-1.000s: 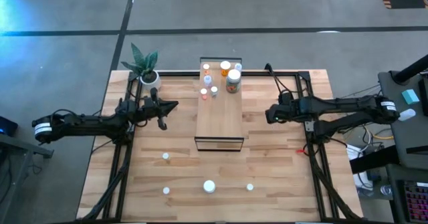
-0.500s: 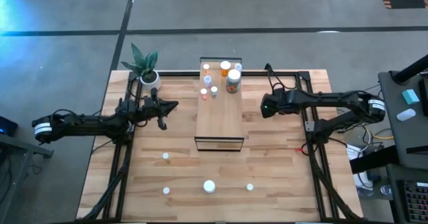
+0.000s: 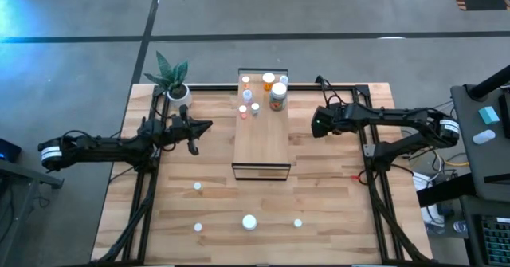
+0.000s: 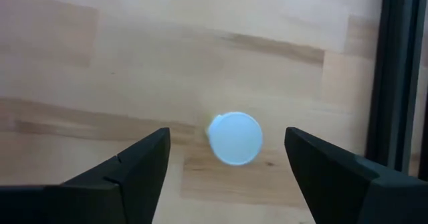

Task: Pick and place medicine bottles onto shelf by color
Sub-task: Put the top yellow pill bottle on the shelf

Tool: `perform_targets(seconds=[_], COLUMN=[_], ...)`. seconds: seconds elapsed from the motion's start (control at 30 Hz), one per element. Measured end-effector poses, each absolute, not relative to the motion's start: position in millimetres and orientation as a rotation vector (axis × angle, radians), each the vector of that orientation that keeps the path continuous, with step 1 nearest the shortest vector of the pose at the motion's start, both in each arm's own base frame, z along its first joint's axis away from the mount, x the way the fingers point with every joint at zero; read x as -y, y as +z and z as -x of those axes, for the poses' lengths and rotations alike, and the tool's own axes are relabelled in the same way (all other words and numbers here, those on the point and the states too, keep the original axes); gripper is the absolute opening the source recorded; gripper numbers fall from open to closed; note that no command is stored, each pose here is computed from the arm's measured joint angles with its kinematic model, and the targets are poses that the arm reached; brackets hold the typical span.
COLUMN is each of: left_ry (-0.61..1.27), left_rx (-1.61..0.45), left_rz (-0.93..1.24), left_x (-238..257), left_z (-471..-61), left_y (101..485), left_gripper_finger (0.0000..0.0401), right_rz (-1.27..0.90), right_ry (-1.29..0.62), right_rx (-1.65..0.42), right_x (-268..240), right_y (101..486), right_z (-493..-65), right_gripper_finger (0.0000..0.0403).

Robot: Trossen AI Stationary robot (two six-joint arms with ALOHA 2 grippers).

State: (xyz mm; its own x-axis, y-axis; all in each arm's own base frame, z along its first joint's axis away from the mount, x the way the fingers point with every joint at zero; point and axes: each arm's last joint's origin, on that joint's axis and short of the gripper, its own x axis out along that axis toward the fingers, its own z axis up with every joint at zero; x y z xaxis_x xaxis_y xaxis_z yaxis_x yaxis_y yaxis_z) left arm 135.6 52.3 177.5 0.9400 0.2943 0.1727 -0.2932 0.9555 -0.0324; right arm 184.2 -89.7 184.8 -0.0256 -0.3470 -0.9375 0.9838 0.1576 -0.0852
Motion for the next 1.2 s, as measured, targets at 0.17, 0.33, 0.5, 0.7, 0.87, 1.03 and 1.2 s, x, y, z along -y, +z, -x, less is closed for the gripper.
perform_targets(seconds=[0.17, 0.33, 0.5, 0.7, 0.87, 1.03, 1.2], left_ry=[0.293, 0.294, 0.293, 0.294, 0.292, 0.291, 0.292], left_rx=[0.177, 0.177, 0.177, 0.176, 0.177, 0.177, 0.178], left_rz=[0.006, 0.006, 0.006, 0.006, 0.005, 0.005, 0.005], left_x=[-52, -52, -52, -52, -52, -52, -52], left_z=[-136, -136, -136, -136, -136, -136, -136], left_y=[177, 177, 177, 177, 177, 177, 178], left_gripper_finger=[0.0000, 0.0000, 0.0000, 0.0000, 0.0000, 0.0000, 0.0000], right_rz=[-0.817, -0.813, -0.794, -0.782, -0.779, -0.758, -0.732], right_ry=[-1.290, -1.271, -1.254, -1.246, -1.244, -1.211, -1.162], right_rx=[-1.072, -1.032, -1.032, -1.040, -1.043, -1.035, -1.037], right_x=[88, 89, 89, 89, 89, 92, 94], right_y=[177, 174, 173, 173, 173, 186, 226], right_z=[-180, -182, -183, -183, -183, -190, -202], right_gripper_finger=[0.0258, 0.0208, 0.0167, 0.0133, 0.0121, 0.0128, 0.0133])
